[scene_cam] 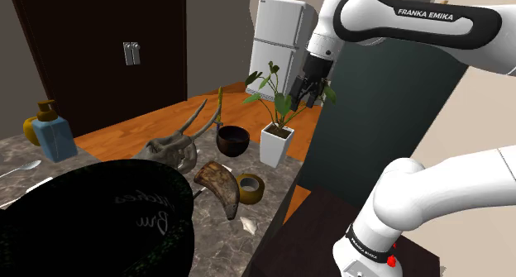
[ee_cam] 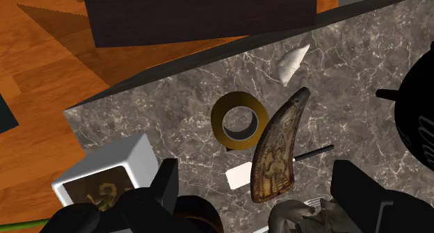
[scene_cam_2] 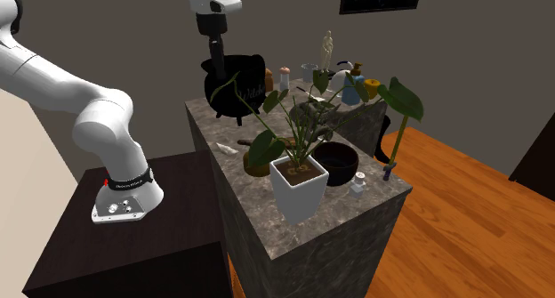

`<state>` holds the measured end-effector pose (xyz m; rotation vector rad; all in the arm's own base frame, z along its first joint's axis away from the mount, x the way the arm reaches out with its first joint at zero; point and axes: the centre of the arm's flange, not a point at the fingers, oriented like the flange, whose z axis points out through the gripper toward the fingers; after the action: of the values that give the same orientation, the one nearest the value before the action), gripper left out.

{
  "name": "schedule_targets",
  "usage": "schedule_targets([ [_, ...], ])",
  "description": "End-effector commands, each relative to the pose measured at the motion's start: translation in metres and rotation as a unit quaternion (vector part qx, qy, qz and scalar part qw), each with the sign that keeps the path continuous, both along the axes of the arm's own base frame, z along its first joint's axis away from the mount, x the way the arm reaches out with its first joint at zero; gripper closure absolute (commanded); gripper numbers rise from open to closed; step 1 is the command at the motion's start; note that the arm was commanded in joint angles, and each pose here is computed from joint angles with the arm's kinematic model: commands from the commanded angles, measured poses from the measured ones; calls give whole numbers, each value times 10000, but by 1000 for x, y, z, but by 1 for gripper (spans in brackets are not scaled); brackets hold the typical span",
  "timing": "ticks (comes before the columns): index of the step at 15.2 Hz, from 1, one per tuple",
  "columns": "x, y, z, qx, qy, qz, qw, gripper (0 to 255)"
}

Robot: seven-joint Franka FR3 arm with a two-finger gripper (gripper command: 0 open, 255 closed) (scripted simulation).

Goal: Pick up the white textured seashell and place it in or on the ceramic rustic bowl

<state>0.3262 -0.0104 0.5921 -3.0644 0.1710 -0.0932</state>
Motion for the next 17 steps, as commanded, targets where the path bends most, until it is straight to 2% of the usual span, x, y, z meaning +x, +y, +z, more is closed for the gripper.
schedule_targets([
  [1,0,0,0,0,0,0,10000,0],
  [17,16,87,-192,42,313,185,9993,0],
])
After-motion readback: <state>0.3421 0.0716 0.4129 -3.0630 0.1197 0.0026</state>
